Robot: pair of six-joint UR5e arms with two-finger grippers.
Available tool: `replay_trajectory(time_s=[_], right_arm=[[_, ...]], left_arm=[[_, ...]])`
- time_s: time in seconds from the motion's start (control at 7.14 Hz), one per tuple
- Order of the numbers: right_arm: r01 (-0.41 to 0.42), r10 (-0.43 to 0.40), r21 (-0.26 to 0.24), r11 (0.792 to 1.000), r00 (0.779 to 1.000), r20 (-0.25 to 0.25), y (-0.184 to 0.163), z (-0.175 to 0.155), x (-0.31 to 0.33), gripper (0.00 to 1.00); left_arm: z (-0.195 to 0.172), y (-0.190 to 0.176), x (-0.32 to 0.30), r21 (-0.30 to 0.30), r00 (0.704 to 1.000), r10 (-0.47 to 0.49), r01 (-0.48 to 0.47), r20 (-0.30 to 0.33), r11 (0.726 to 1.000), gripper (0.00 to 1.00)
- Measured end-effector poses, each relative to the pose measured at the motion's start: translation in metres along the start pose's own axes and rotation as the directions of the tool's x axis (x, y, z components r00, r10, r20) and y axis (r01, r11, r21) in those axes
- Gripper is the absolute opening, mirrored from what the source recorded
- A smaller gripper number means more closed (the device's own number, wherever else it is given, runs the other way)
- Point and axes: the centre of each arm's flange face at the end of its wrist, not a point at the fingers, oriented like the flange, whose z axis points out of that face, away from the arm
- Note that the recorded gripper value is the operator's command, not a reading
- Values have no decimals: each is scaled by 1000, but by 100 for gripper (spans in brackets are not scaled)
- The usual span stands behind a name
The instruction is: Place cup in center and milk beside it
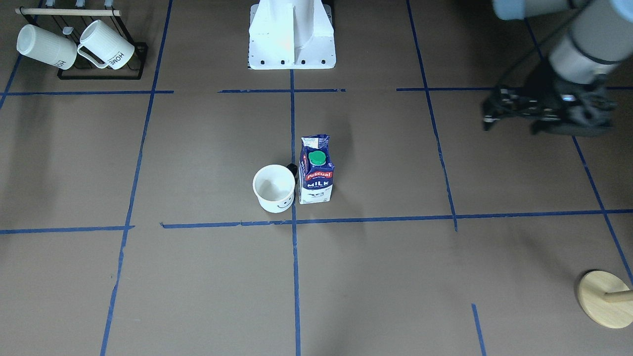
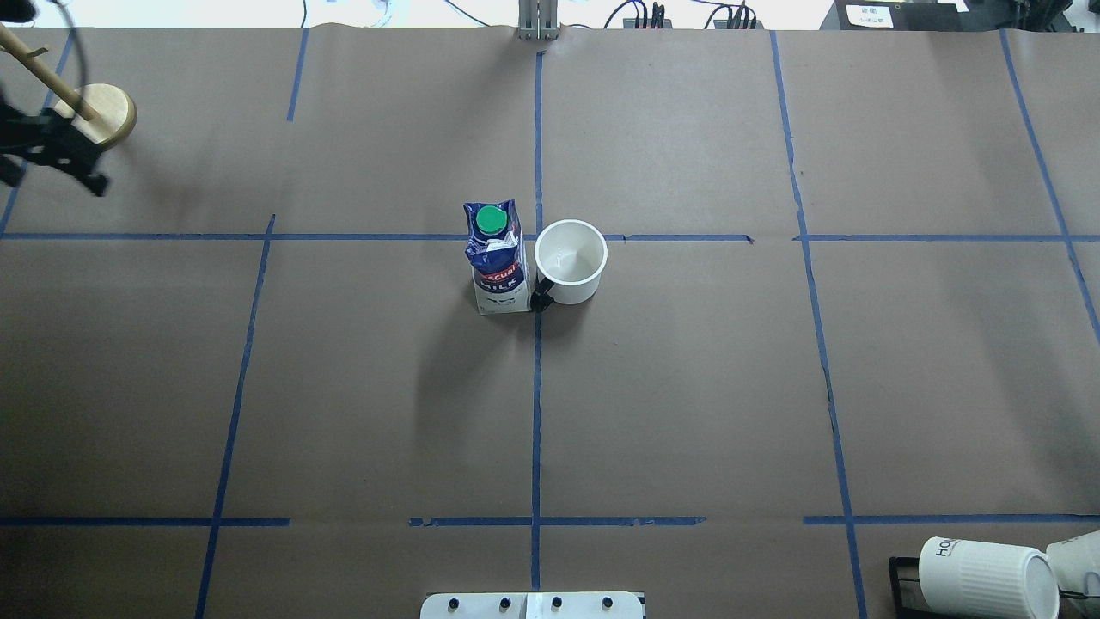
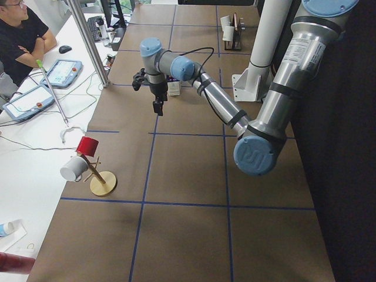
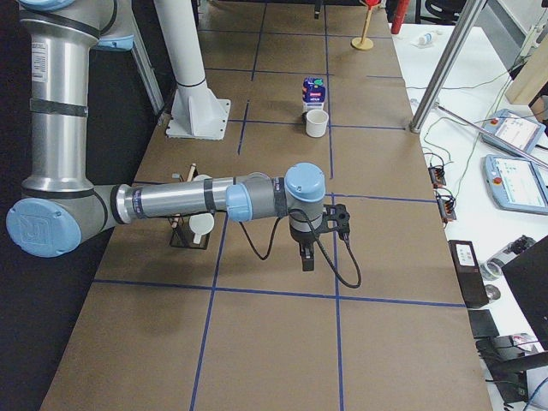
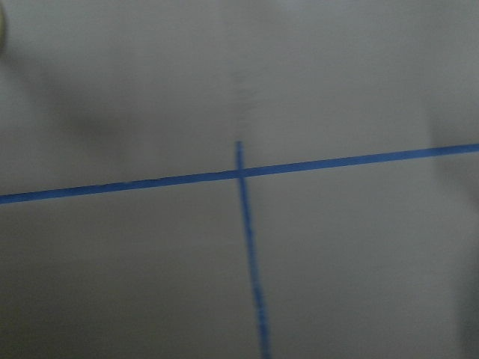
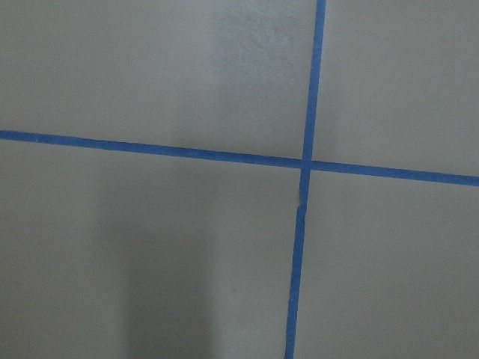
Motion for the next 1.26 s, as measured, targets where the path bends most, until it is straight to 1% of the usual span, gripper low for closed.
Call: replay_trajectory(time_s=[0.14,0.28,0.56,0.7,0.98,1.26], right_arm=[[-13,14,-12,1000,999,35,3,-3,2,100],[-25,26,-23,999,998,51,6,-3,4,100],[-42,44,-37,998,997,57,10,0,9,100],[-49,51,-38,998,997,57,10,0,9,100],[-51,53,-37,998,997,57,9,0,9,100],[-50,52,-35,998,997,54,8,-1,8,100]], left_arm=[[4,5,-70,-21,1000,3,-3,3,1000,100],[11,9,-131,-42,1000,-3,3,6,999,100],[27,23,-230,-82,1000,-31,31,2,996,100],[34,36,-267,-91,999,-32,32,-5,995,100],[49,65,-310,-76,999,-30,30,-10,997,100],[63,84,-326,-64,999,-36,36,-6,997,100]])
